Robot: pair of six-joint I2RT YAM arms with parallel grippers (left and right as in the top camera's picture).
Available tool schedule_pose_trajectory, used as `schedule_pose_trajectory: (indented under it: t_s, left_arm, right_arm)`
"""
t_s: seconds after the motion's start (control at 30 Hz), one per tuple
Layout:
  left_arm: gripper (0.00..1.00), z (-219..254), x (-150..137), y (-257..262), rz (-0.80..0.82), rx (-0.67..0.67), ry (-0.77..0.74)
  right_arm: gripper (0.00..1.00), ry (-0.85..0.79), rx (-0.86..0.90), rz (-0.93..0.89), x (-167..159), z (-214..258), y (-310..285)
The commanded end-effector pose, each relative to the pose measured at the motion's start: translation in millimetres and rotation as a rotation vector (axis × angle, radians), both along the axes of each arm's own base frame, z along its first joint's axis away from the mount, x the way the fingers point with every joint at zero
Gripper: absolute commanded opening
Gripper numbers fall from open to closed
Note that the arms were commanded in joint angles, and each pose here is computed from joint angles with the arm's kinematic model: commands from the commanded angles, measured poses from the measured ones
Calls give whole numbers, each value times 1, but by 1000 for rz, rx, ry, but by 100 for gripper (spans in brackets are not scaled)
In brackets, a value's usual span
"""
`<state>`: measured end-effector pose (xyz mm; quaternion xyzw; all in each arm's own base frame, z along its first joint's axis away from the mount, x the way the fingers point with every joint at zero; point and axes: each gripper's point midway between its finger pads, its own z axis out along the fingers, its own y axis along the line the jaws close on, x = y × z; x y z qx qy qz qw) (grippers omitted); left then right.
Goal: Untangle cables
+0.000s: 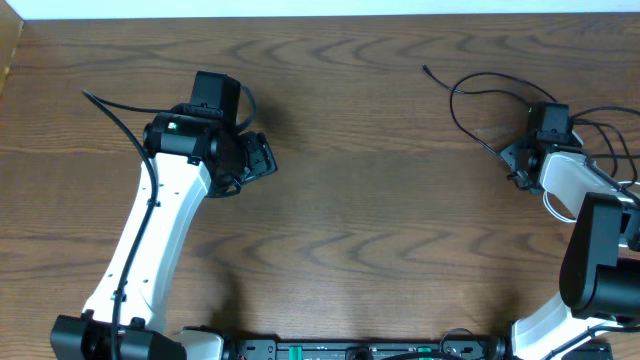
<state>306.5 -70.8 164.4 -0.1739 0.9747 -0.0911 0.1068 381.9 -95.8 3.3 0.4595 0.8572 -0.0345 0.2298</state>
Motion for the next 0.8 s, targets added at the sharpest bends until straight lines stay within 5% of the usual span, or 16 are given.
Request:
schedule_pose_trajectory:
  t_s: [0.0, 0.5, 0.77]
  left_arm:
    - [75, -4, -2, 1, -8, 11, 15]
    - [75, -4, -2, 1, -8, 11, 15]
    - [75, -4, -2, 1, -8, 11, 15]
  right_arm:
    - [60, 42, -15, -46, -12, -11, -7]
    - [47, 89, -19, -49, -23, -15, -6]
    - [17, 114, -16, -46, -28, -17, -4]
